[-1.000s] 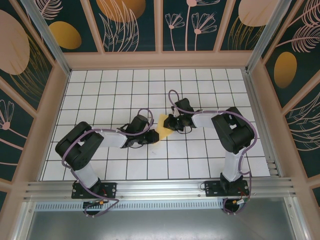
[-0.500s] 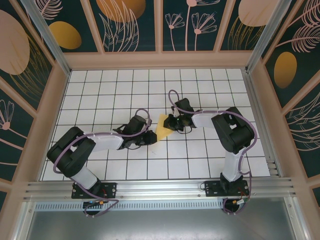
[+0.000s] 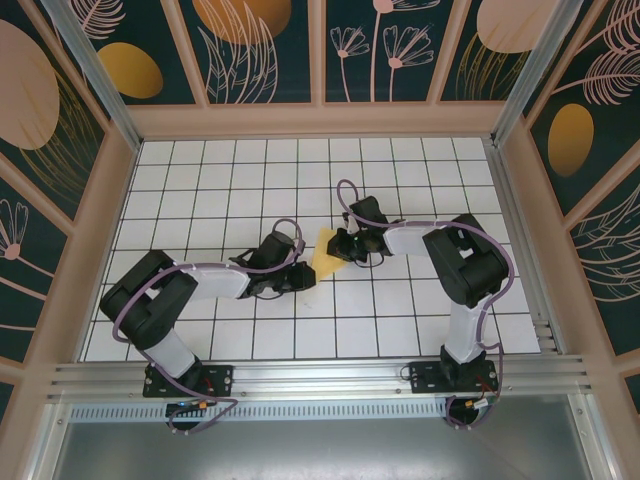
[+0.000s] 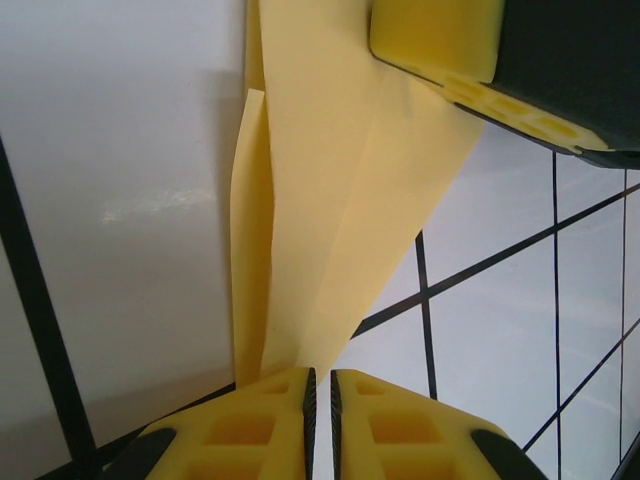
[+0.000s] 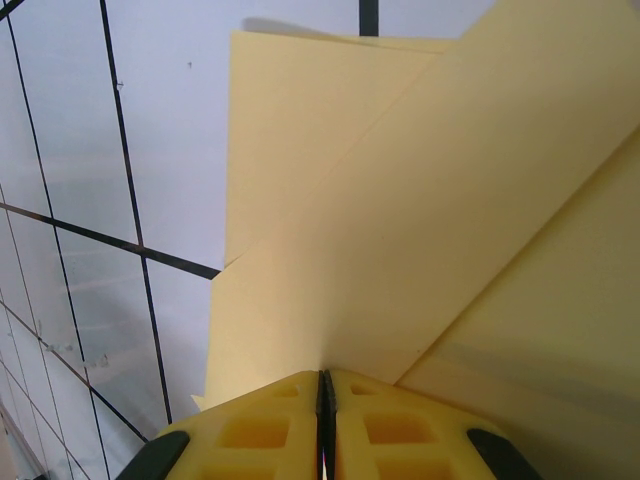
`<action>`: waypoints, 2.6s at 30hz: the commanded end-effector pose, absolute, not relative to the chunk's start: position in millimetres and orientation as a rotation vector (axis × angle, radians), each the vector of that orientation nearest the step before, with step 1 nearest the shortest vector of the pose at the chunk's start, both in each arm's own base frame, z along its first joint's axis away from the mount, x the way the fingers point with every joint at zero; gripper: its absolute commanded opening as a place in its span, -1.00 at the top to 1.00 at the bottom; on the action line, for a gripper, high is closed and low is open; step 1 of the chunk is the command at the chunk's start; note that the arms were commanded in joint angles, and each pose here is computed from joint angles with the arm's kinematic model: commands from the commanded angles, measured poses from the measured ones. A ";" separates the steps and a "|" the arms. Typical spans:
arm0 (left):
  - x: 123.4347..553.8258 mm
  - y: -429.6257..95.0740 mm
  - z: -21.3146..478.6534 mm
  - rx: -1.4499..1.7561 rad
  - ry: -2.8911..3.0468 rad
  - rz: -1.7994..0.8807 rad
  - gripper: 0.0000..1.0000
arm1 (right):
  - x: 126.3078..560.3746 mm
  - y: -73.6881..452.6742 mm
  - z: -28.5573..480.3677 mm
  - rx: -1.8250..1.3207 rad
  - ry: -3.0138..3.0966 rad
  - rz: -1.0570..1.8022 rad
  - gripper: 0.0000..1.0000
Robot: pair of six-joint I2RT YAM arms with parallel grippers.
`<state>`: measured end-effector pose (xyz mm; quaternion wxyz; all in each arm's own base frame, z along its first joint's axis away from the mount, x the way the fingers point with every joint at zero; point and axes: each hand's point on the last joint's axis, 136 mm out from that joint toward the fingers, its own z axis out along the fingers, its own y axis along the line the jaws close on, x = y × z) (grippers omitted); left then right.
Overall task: Fold a paper plane with a square sheet of paper (pick it up from the middle)
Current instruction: Fourth fold the wing at the center of the table.
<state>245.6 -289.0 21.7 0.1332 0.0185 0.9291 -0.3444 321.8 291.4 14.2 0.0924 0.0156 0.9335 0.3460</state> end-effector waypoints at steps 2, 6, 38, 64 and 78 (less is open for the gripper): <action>235.7 -282.4 8.0 0.036 2.778 -0.933 0.68 | 299.5 254.8 -47.9 0.173 2.954 0.760 0.78; 234.2 -276.4 3.2 0.032 2.797 -0.888 0.68 | 299.2 254.7 -48.5 0.175 2.956 0.759 0.78; 244.5 -274.3 8.4 -0.050 2.698 -0.907 0.82 | 300.4 256.3 -46.3 0.172 2.953 0.772 0.78; 227.2 -257.0 -16.0 -0.118 2.761 -0.862 0.99 | 287.5 323.5 47.0 -0.229 2.775 0.999 0.78; 228.5 -256.7 -15.9 -0.133 2.767 -0.850 1.00 | 260.9 334.8 17.8 -0.282 2.871 1.046 0.82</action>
